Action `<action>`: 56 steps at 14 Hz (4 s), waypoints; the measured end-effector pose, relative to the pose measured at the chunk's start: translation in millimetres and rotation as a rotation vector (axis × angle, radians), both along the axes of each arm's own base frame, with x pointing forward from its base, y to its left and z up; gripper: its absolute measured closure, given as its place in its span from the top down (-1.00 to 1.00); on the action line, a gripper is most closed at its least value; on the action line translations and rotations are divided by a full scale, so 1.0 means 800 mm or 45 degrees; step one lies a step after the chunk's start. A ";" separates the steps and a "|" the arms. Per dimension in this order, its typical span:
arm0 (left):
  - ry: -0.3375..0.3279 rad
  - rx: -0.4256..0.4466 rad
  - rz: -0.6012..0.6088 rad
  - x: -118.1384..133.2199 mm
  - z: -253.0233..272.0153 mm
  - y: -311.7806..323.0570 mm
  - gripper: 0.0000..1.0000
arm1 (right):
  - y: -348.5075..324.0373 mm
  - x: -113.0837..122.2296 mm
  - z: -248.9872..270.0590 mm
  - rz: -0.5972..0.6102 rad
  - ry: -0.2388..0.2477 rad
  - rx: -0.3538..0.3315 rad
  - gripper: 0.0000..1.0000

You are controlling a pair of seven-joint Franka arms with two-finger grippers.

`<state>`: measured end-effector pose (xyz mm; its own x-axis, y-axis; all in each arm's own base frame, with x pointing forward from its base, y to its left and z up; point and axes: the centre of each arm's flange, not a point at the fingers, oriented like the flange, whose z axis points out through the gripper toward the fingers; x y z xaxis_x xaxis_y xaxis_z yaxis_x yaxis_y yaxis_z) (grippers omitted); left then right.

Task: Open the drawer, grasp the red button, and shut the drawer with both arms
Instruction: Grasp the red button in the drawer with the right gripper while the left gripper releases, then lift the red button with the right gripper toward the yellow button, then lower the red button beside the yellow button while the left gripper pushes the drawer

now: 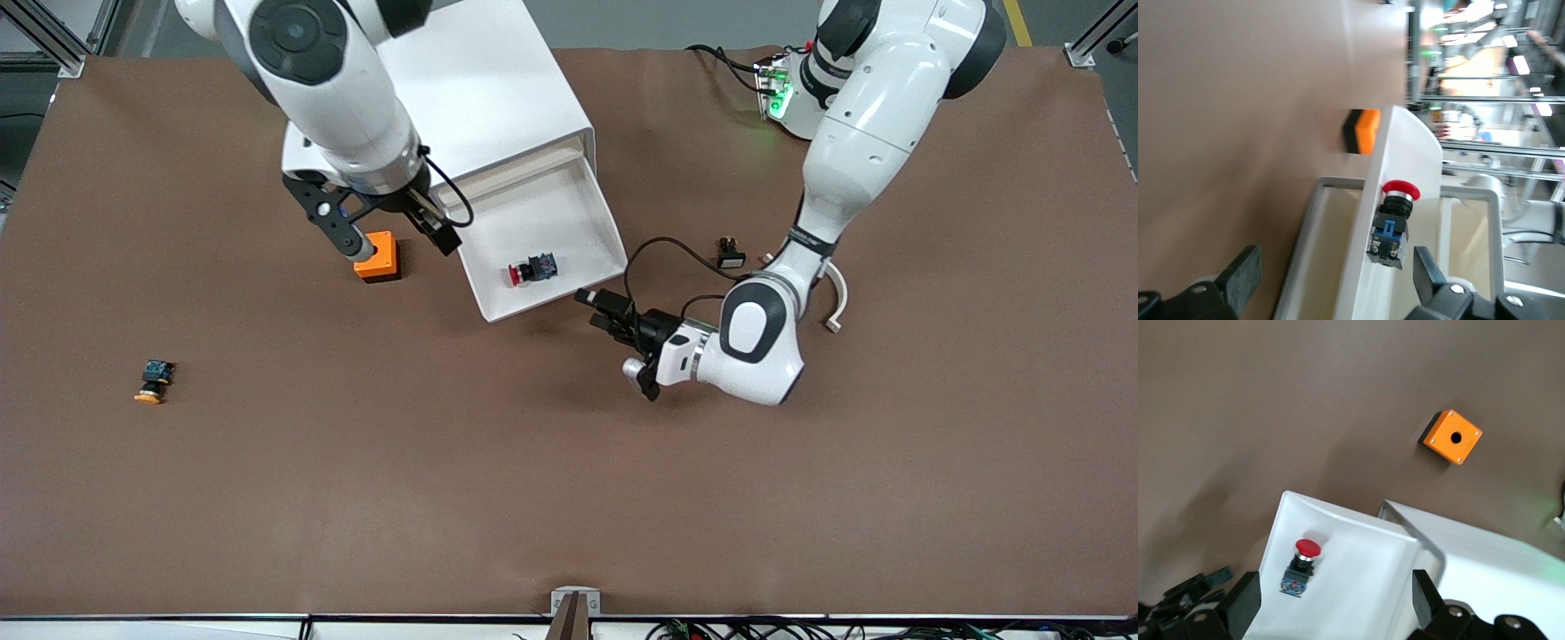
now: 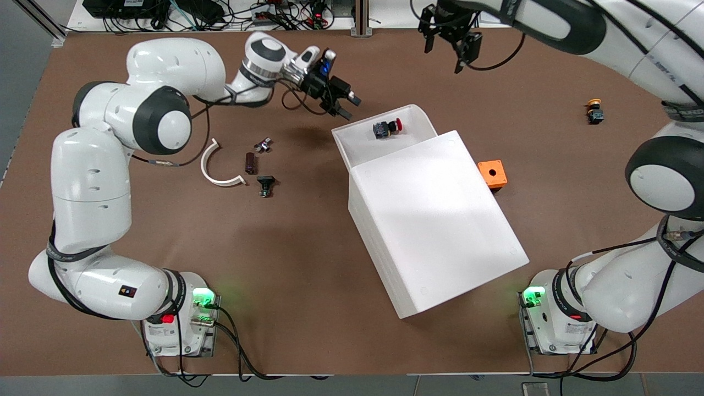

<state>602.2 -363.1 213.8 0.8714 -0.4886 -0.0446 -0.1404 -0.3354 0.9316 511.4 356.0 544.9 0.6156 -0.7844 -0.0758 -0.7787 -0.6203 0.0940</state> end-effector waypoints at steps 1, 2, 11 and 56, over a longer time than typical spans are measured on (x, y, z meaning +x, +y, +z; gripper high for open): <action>-0.037 0.058 -0.014 0.015 0.015 0.012 1.00 | 0.015 0.001 -0.014 -0.047 -0.004 -0.001 1.00; -0.073 0.106 -0.033 0.026 0.026 0.023 1.00 | 0.030 0.000 -0.030 -0.088 -0.001 0.000 1.00; -0.227 0.396 -0.106 0.067 0.020 0.123 1.00 | 0.098 0.014 -0.160 -0.283 0.039 -0.016 1.00; -0.059 1.513 0.764 0.005 0.113 -0.056 1.00 | -0.430 0.174 -0.058 0.806 0.175 0.116 -0.10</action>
<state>606.4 -408.0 304.2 0.9488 0.2842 -0.1382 0.2909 -0.9563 0.0305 650.4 12.2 498.6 0.9363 -0.2602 -0.2358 -0.2450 -0.9652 0.0919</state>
